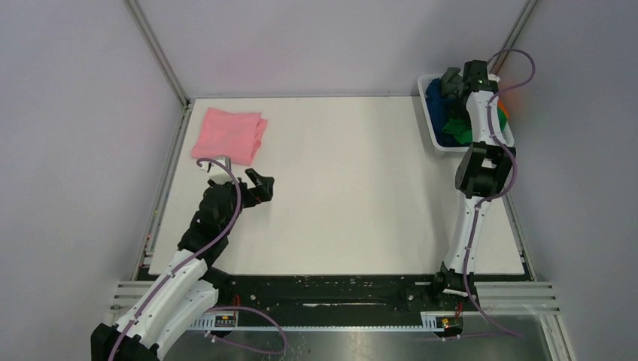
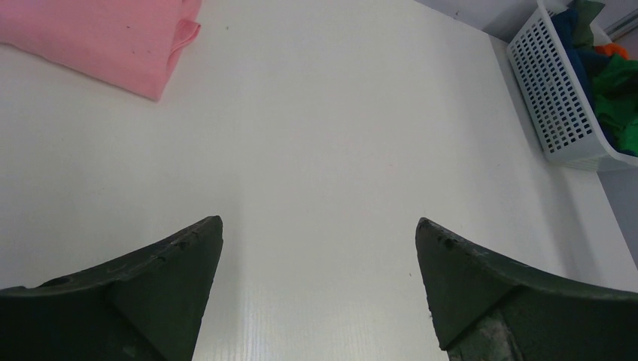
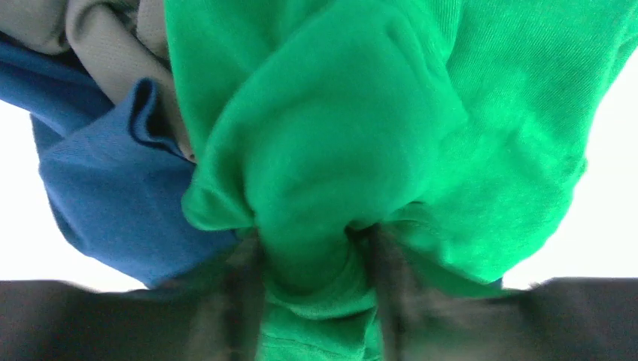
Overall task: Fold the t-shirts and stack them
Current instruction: Grab crumpled tshirt from bin with the right arm, then move the tshirt to the center of the board
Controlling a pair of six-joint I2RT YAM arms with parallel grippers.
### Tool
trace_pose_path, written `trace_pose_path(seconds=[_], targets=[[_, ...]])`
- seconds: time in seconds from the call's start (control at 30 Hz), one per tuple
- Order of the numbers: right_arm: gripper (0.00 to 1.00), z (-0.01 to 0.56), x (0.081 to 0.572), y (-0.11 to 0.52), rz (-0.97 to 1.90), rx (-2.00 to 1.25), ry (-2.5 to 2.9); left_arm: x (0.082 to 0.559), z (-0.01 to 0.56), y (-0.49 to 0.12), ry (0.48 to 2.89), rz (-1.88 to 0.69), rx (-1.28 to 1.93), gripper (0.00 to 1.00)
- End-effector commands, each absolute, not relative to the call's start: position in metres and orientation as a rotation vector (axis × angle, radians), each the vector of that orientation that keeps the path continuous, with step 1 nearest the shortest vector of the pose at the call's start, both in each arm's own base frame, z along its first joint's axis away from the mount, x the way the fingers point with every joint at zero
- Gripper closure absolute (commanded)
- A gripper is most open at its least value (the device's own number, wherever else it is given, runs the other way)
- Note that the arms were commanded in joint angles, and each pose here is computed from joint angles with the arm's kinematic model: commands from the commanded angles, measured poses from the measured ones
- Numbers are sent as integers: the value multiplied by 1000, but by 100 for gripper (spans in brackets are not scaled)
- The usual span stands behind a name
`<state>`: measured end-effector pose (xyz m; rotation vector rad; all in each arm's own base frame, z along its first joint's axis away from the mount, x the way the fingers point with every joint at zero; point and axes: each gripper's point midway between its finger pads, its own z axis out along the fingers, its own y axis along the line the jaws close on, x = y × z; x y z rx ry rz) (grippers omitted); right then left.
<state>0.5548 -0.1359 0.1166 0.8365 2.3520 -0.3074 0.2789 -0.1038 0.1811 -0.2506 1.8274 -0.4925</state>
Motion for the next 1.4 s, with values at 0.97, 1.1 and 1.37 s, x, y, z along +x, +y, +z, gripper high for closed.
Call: trace_pose_path(seconds=[0.97, 1.1, 1.37], targets=[[100, 557, 263, 235, 1148, -472, 1634, 228, 201, -93, 1908, -621, -497, 1], [98, 492, 282, 233, 1102, -358, 1799, 211, 199, -80, 1891, -612, -575, 1], [43, 247, 306, 117, 448, 167, 2153, 194, 178, -64, 1947, -535, -657, 1]])
